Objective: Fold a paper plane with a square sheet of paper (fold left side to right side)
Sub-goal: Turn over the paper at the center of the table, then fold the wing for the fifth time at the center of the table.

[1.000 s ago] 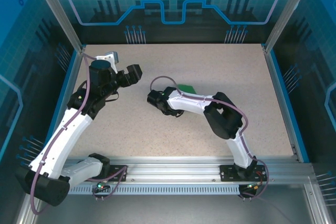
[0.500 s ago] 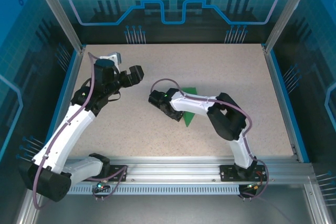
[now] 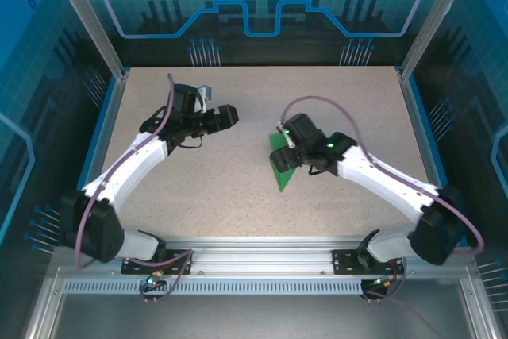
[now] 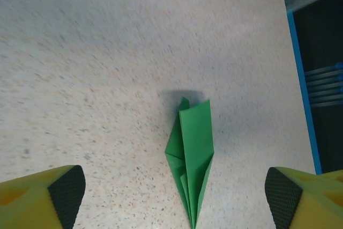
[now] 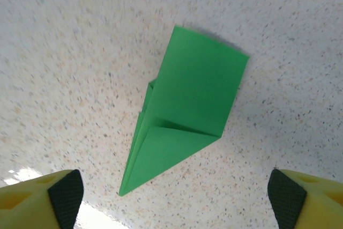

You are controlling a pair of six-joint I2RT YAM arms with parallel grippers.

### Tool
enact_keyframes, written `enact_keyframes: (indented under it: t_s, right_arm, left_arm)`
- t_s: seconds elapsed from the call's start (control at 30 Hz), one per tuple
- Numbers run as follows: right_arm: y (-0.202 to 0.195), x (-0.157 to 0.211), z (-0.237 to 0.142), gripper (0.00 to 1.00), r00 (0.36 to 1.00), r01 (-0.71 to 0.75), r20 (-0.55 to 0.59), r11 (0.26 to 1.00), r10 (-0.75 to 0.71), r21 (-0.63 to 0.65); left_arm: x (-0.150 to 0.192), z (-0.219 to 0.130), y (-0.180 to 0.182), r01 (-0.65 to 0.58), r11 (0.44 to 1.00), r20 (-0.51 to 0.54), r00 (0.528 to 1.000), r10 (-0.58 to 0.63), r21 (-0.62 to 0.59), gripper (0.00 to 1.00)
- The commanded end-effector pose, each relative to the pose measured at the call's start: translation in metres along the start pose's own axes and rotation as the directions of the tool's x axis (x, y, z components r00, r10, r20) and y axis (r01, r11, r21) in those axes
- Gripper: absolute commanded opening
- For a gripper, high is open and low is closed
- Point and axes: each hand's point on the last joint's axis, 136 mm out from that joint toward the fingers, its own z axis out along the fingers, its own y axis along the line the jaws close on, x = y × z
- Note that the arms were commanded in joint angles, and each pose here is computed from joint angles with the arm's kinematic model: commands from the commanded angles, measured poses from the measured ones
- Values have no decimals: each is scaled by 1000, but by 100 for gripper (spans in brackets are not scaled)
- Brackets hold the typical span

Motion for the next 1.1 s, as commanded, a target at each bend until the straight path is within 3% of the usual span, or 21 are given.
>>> enact_keyframes:
  t_s: [0.0,0.27,0.43,0.77,0.87,1.07]
  right_arm:
    - [4,-24,-17,99,973,-152,146,973,178,-176]
    - [-34,-15,-29,100,875,-367,213,884,434,-290]
    - [-50,1,-20,100,820,-469,219,840,529,-273]
    - [-53,23,-8,100,824,-457,242,853,513,-253]
    - [-48,25,-8,100,850,-431,205,864,486,-261]
    - [-32,30,6,100,879,-424,39,818,474,-390]
  left_arm:
    - [18,25,-23,35,990,-121,992,-18,139,88]
    - [61,92,-40,29,988,-311,950,19,151,85]
    - [79,130,-43,41,991,-386,923,11,125,81]
    - [89,182,-31,42,995,-434,901,-1,87,68]
    - [90,189,-30,37,994,-439,898,14,107,59]
    - [91,188,-29,-31,986,-405,909,95,161,27]
